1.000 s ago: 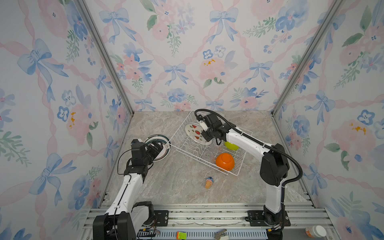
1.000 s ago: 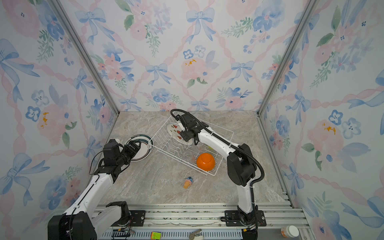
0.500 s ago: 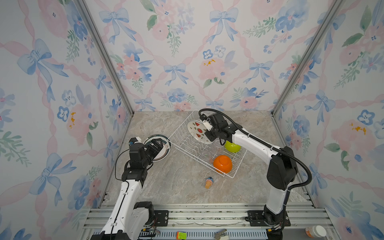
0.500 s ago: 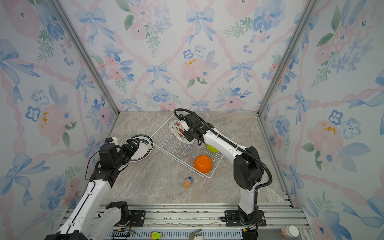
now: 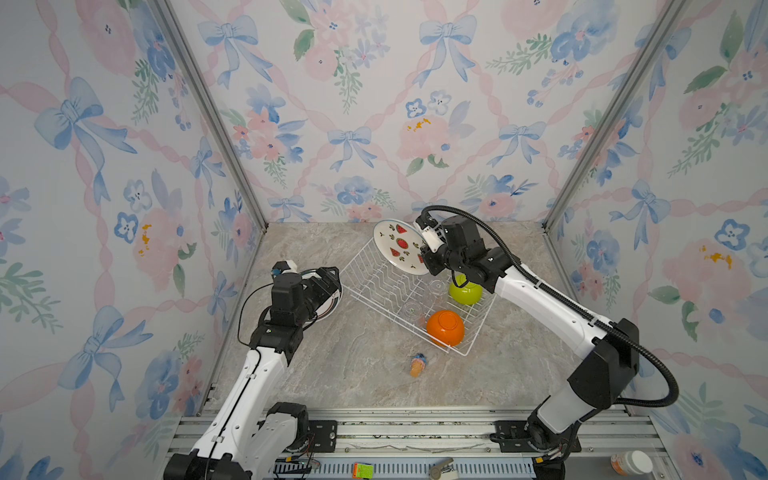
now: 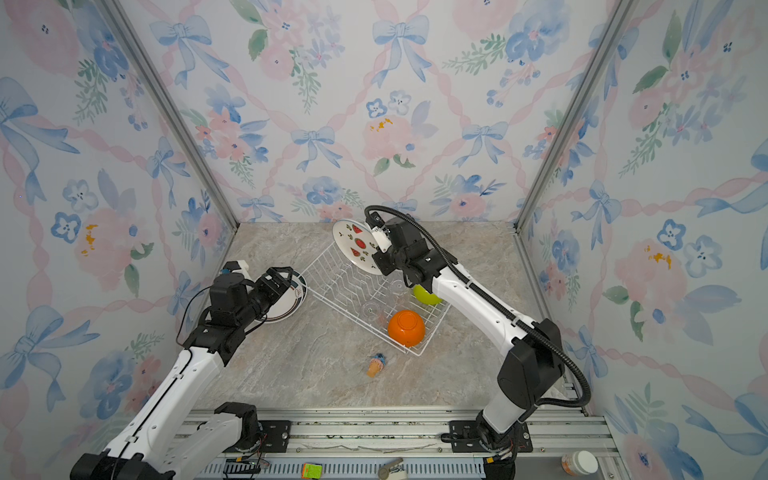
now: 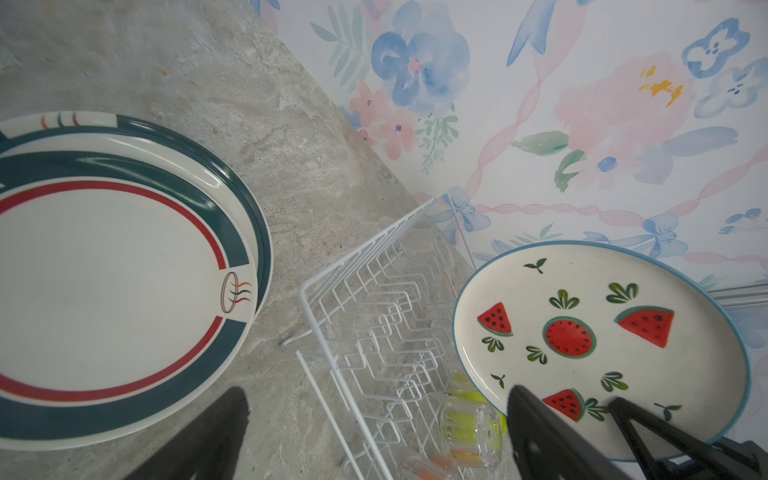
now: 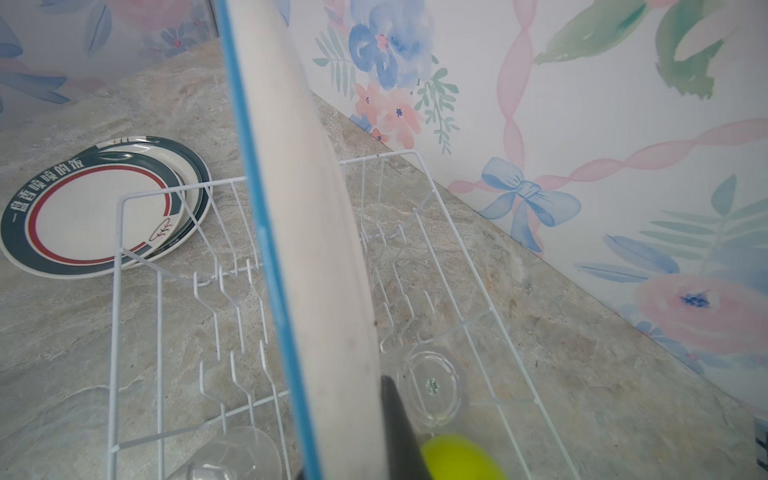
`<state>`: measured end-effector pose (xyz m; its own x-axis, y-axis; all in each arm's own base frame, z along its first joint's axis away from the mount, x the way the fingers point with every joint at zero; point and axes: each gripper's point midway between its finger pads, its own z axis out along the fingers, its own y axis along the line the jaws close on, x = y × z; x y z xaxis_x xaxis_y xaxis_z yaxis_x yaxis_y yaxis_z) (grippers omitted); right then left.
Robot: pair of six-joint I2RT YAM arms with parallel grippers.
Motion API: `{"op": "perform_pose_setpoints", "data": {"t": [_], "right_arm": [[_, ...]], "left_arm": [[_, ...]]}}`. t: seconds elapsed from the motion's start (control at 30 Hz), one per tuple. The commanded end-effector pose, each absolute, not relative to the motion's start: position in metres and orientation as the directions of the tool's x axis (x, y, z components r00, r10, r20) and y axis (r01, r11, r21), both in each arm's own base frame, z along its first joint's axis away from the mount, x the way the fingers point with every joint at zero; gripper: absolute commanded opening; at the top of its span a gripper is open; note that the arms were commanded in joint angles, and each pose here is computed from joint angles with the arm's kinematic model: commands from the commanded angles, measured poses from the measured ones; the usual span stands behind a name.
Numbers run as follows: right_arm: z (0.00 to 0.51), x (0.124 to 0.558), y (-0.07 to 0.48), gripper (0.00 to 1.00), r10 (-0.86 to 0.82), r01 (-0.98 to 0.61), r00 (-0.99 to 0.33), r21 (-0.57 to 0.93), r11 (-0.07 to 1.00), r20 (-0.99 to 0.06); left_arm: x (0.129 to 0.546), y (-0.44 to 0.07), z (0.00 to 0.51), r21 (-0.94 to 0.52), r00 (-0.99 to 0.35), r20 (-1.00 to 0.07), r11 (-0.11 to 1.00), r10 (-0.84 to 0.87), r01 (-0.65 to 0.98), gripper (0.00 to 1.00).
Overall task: Unload the mixed dishes from the dish rack
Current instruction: 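Lift the watermelon plate with the right gripper while the left approaches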
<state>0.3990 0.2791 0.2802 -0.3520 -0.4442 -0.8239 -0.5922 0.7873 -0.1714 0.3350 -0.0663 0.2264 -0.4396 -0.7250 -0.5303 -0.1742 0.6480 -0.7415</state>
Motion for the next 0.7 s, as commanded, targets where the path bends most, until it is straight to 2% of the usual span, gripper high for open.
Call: {"op": "perform_pose_setpoints", "data": {"t": [0.0, 0.33, 0.53, 0.67], "right_arm": [[0.337, 0.397, 0.271, 0.00, -0.239, -0.514, -0.276, -0.067, 0.855, -0.931], [0.364, 0.376, 0.237, 0.00, 0.080, -0.386, -0.328, 0.211, 0.898, -0.941], [0.371, 0.368, 0.222, 0.00, 0.311, -0.300, -0.336, 0.414, 0.860, -0.889], [0.375, 0.368, 0.219, 0.00, 0.436, -0.264, -0.324, 0.523, 0.811, -0.840]], "left_arm": [[0.343, -0.077, 0.246, -0.735, -0.438, -0.557, 0.665, -0.705, -0.136, 0.98], [0.365, -0.122, 0.256, -0.691, -0.519, -0.600, 0.721, -0.609, -0.047, 0.98], [0.370, -0.149, 0.278, -0.694, -0.525, -0.628, 0.719, -0.575, 0.042, 0.98], [0.368, -0.158, 0.294, -0.736, -0.491, -0.623, 0.669, -0.609, 0.103, 0.98]]}}
